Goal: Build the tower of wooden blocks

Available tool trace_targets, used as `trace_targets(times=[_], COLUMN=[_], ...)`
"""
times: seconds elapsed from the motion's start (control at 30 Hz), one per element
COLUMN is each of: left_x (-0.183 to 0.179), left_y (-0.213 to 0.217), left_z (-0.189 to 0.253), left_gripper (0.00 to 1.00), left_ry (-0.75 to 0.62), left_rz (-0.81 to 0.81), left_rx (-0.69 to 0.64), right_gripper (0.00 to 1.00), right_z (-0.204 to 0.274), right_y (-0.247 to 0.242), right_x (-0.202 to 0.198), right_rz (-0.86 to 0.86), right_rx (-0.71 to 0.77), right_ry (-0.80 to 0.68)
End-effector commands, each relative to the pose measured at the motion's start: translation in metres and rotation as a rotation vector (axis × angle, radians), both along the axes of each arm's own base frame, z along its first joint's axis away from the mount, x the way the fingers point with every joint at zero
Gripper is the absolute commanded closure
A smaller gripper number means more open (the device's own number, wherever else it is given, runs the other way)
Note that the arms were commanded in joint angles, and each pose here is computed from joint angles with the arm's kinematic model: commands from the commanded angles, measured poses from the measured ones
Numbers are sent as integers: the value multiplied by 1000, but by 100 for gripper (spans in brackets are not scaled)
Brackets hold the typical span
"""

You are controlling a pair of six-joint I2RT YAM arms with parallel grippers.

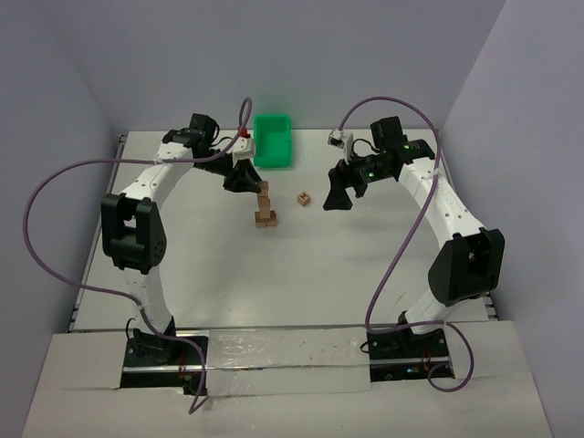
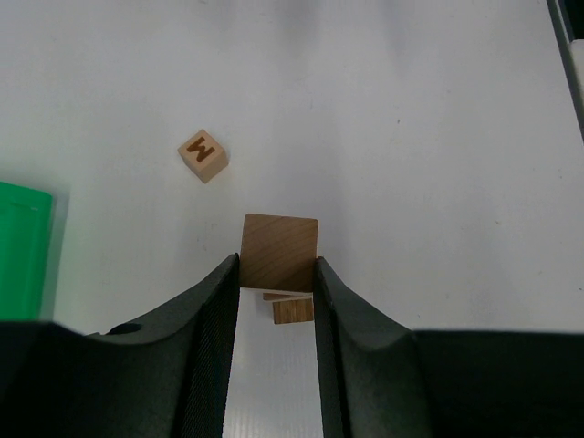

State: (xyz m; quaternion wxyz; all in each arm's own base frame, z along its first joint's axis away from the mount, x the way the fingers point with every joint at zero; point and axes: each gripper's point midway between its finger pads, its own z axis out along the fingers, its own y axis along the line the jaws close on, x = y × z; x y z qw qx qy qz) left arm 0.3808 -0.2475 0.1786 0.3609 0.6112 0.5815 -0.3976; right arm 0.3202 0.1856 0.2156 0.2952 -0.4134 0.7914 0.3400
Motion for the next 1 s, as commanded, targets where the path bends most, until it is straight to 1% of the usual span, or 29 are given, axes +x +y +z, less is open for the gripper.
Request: trace_targets(times=[0.0, 0.2, 0.53, 0.97], left_x=[-1, -5, -4, -7], left_y=[-6, -5, -3, 2], left_z=[41, 39, 29, 25], left_gripper=[70, 70, 68, 71], left_ry=[-89, -74, -46, -28], left_rz=[25, 28, 53, 142], left_rx=[-77, -75, -52, -40], right_gripper=[0, 0, 0, 0], right_z=[11, 11, 11, 10], right_y=[1, 1, 2, 2], right_x=[5, 7, 9, 9], right_rz=[6, -2, -6, -3], right_rx=[25, 24, 25, 27], right_ry=[-41, -42, -41, -36])
